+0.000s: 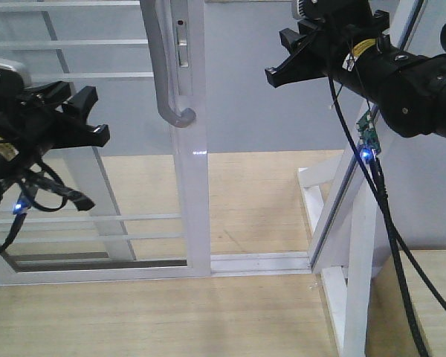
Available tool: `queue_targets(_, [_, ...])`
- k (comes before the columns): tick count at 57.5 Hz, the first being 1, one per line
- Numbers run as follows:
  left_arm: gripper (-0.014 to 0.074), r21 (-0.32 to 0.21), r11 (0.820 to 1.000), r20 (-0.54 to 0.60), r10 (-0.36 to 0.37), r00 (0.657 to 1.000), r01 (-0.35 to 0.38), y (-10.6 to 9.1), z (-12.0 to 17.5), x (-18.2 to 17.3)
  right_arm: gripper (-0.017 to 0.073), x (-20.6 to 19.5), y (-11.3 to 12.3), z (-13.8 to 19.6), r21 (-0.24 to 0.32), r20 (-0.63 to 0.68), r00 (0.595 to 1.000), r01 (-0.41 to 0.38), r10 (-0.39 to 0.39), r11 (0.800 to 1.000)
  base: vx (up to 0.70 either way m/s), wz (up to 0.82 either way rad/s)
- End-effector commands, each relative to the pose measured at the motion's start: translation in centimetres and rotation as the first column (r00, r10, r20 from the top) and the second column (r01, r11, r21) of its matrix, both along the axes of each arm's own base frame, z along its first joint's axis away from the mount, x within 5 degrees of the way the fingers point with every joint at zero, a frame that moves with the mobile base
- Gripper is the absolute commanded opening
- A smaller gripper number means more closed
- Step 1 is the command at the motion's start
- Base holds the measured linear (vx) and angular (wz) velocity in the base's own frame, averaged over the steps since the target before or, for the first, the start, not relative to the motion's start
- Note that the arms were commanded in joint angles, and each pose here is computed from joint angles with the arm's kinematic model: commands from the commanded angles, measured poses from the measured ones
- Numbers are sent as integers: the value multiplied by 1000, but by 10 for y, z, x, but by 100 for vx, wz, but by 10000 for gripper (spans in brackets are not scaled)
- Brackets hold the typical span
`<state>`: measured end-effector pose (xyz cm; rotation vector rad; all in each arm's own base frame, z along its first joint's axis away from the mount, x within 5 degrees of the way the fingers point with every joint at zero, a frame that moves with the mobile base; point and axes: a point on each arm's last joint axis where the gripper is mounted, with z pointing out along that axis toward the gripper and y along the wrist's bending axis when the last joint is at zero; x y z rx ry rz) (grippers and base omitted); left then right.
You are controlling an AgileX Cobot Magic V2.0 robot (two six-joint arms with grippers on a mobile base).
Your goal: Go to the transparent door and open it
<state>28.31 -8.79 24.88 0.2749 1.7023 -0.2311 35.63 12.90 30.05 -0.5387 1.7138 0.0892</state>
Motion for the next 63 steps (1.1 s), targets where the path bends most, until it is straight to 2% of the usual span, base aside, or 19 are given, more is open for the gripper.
queue_targets(1, [382,-54,997,135,-54,989,61,-13,20,20,245,-5,-3,35,50,147,989,-8,1,999,0,0])
queue_targets(12, [382,-93,993,136,-58,989,71,-28,16,63,245,-5,-3,35,47,149,989,-9,2,999,0,0])
queue_targets(28, [382,-103,992,155,-51,987,68,-39,12,102,245,-5,-3,35,43,152,988,-9,3,999,0,0])
queue_targets(41, [382,-90,994,147,-50,988,64,-44,8,119,245,-5,-3,35,43,152,988,-9,3,999,0,0])
queue_targets(53, [382,-131,991,138,-13,990,31,-46,5,135,245,-5,-3,35,44,155,988,-10,3,999,0,0])
queue_targets(63, [377,-119,993,101,-12,995,24,-47,1,141,245,-5,-3,35,43,155,988,-10,3,999,0,0])
